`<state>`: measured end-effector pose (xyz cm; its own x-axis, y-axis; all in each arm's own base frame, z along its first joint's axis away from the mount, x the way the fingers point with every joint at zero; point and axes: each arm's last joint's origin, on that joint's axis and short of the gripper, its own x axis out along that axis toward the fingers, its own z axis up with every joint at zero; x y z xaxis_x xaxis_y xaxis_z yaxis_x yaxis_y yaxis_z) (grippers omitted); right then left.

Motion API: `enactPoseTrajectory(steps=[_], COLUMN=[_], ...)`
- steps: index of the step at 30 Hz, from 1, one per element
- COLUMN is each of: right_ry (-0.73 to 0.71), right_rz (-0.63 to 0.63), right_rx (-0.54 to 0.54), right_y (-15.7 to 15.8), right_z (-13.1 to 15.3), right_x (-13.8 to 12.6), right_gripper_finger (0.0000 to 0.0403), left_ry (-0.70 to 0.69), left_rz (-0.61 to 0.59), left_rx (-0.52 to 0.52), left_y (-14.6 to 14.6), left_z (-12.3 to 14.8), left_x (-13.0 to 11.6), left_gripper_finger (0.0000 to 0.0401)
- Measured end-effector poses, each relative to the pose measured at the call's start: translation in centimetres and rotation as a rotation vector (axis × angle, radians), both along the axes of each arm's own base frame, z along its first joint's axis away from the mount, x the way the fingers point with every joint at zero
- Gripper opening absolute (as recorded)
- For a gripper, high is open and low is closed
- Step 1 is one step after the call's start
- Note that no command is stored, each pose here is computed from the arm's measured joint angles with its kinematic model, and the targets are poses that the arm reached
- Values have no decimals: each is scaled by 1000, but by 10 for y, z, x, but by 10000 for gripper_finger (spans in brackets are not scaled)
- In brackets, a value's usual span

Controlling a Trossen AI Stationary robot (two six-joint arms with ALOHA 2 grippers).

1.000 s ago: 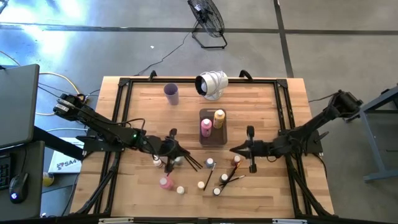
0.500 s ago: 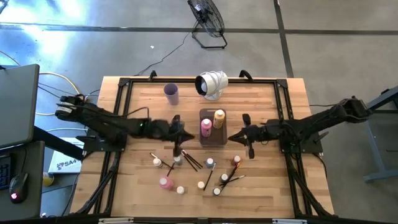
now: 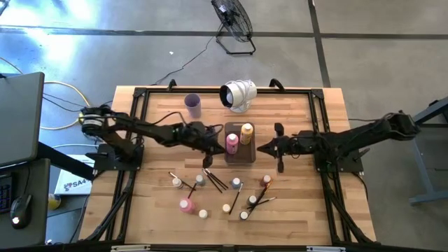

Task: Pick & Place Paint Supplies
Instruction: Put the top pink paint bottle into the black bin

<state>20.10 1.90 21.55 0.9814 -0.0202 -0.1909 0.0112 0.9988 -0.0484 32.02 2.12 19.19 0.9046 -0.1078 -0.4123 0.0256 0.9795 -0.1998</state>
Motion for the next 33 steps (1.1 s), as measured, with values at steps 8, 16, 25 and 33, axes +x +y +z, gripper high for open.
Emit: enactPoseTrajectory(steps=[8,16,25,33], right_ry=[35,39,38,38], right_rz=[-75,-42,-51,-49], right_rx=[-29,-8,-9,-11], right_y=[-17,-24,-26,-26], right_z=[1,3,3,3], right_x=[-5,-10,-10,-10], right_gripper_finger=[2,2,2,2], left_ry=[37,50,49,53], left_rz=[9,102,188,196], left_rx=[-1,22,37,-7], left_y=[-1,-20,-23,-24], left_z=[-7,-8,-8,-8], left_x=[23,25,25,24], left_gripper_finger=[6,6,5,5])
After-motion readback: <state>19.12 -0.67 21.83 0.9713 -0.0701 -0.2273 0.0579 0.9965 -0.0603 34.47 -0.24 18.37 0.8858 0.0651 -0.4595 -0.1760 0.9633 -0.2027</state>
